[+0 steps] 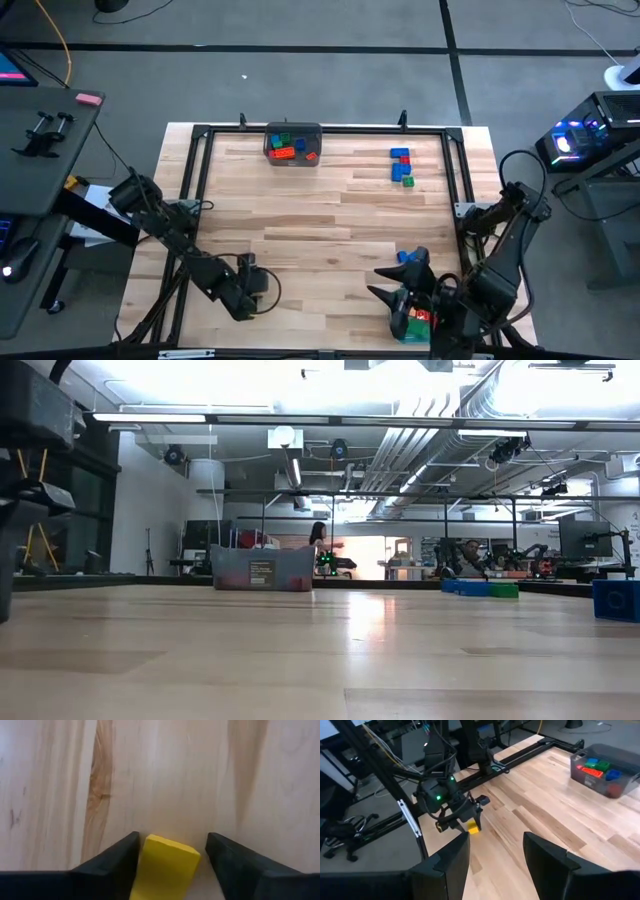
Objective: Sort blocks by size
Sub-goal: Put the yellow game piece into the black bin
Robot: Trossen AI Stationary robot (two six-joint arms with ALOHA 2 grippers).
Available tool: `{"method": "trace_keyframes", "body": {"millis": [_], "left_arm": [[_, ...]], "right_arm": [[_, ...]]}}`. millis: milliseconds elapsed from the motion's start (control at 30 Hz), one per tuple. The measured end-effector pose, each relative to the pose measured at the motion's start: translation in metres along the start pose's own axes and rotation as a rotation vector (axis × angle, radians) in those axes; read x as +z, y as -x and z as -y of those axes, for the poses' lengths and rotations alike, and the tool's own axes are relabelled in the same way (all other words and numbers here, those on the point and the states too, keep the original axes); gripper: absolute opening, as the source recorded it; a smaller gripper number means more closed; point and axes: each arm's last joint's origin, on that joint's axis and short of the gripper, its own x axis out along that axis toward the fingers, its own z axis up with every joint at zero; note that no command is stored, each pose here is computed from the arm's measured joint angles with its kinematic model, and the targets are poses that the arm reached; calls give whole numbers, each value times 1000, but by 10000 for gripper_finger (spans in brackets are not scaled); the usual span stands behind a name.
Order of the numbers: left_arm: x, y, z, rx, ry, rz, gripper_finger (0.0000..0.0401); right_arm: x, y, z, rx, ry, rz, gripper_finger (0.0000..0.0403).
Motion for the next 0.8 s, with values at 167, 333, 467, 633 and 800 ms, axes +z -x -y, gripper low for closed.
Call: {"method": "trace_keyframes", "body": {"millis": [167, 333, 467, 633, 800], "left_arm": [[17, 9, 7, -36, 29, 5, 90], [67, 27, 18, -132, 59, 216, 91], [115, 40, 5, -81, 5, 385, 91], [169, 51, -39, 85, -34, 502, 91], [204, 68, -107, 237, 45, 573, 91]], "right_arm": [[-1, 3, -2, 5, 55, 20, 181], [-1, 6, -1, -16, 109, 73, 181], [2, 6, 0, -66, 142, 164, 181], [14, -4, 6, -188, 136, 327, 181], [31, -30, 19, -287, 72, 373, 181]]}}
